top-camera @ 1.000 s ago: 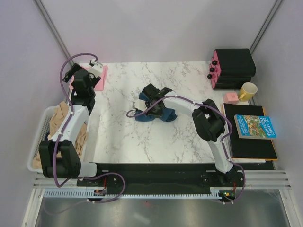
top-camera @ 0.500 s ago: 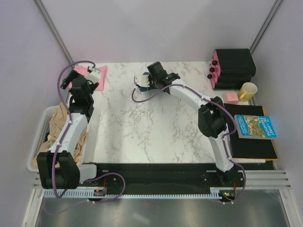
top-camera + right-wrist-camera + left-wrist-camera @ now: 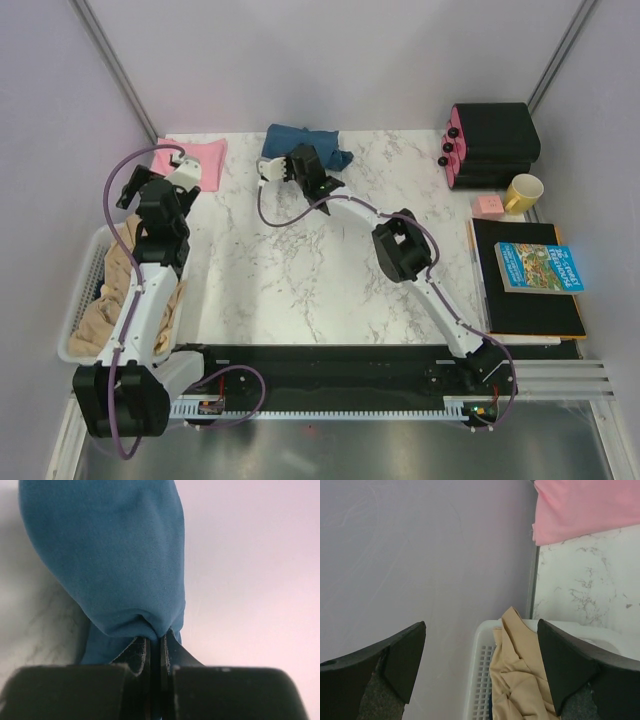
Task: Fold and stack the t-shirts
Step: Neatly place the folded tshirt to the corner
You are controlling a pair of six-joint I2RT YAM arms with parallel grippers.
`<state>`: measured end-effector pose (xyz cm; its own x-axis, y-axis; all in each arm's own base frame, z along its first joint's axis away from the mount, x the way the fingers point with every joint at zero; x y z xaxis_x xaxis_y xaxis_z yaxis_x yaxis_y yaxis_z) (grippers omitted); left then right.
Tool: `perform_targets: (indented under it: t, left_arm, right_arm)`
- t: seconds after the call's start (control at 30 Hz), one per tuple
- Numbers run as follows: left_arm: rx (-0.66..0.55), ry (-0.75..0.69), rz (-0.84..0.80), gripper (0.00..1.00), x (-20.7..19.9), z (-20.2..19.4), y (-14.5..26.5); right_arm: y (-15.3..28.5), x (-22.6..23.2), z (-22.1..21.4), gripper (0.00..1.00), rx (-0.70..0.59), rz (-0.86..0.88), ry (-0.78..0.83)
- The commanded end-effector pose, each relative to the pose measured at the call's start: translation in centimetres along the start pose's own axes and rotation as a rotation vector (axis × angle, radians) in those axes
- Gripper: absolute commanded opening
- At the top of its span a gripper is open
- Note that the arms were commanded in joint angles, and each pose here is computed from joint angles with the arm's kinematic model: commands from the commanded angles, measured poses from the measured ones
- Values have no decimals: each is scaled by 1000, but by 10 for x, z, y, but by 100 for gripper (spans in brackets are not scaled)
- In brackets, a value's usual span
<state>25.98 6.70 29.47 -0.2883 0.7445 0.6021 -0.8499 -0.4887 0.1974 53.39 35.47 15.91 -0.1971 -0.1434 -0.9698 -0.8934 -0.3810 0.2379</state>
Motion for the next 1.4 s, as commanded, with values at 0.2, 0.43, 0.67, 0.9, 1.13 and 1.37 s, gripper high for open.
perform_targets:
  t: [0.2,0.43,0.67,0.9,1.13,1.37]
  left_arm:
    - [-34,27,-103,100,-4,-2,11]
    - [-73,43,-128,100,-2,21,0]
    - [-100,24,-196,100,-10,31,-11]
    - [-170,-150,-520,100,-69,37,-23]
    - [-252,-396,-983,100,-169,51,-10]
    - [-212,-475,-1133,100,-244,62,-23]
  right_arm:
    - [46,-25,40,0,-217,-50,-101]
    - [79,21,51,51,-239,177,-174]
    - [106,6,47,98,-221,262,-325]
    - [164,-45,0,98,-213,530,-543]
    - [220,-85,-122,98,45,503,-632]
    - [260,-92,-213,98,253,414,-703]
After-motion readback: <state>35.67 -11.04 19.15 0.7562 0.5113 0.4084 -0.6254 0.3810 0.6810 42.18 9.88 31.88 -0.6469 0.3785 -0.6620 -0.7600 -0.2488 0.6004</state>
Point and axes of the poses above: each gripper's point midway between its finger pads, its own y axis back along the fingers, its own x axis along the line the jaws close on, z = x × y, the point moved 10 cm from there along y, back along the fingers, and after that the axes turned 12 degrees about y, right-handed, at the moved point
